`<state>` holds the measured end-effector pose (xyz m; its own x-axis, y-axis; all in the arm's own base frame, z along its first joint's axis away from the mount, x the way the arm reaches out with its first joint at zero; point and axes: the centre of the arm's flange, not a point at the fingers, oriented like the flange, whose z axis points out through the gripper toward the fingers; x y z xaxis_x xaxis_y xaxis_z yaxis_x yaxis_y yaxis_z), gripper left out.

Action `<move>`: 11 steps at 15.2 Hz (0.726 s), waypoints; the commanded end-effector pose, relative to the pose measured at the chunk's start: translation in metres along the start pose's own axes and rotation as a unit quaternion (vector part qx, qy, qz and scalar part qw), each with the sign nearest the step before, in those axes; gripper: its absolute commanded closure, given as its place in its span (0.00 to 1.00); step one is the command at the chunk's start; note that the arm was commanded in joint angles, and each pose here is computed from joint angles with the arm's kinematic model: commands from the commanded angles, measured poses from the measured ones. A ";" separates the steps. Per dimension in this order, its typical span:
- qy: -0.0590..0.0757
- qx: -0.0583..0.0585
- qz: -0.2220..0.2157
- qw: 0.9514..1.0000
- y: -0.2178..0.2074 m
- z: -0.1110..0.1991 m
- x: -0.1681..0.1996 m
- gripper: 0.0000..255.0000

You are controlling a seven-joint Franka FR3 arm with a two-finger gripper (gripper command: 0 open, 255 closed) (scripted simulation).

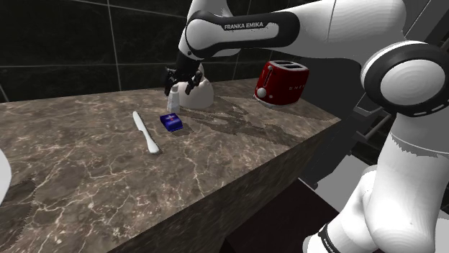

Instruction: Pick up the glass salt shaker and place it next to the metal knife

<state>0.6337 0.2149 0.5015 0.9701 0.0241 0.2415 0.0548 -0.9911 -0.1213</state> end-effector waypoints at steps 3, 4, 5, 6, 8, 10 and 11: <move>0.000 0.000 0.000 1.000 0.000 0.000 0.000 0.00; 0.000 0.000 0.000 1.000 0.000 -0.013 0.000 0.00; 0.000 0.000 0.000 1.000 0.000 -0.026 0.000 0.00; 0.000 0.000 0.000 1.000 0.000 -0.040 0.000 0.00; 0.000 0.000 0.000 1.000 0.000 -0.050 0.000 0.00; 0.000 0.000 0.000 1.000 0.000 -0.050 0.000 0.00; 0.000 0.000 0.000 1.000 0.000 -0.050 0.000 0.00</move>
<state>0.6219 0.2082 0.5491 0.9700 0.0240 0.2420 0.0548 -0.9911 -0.1214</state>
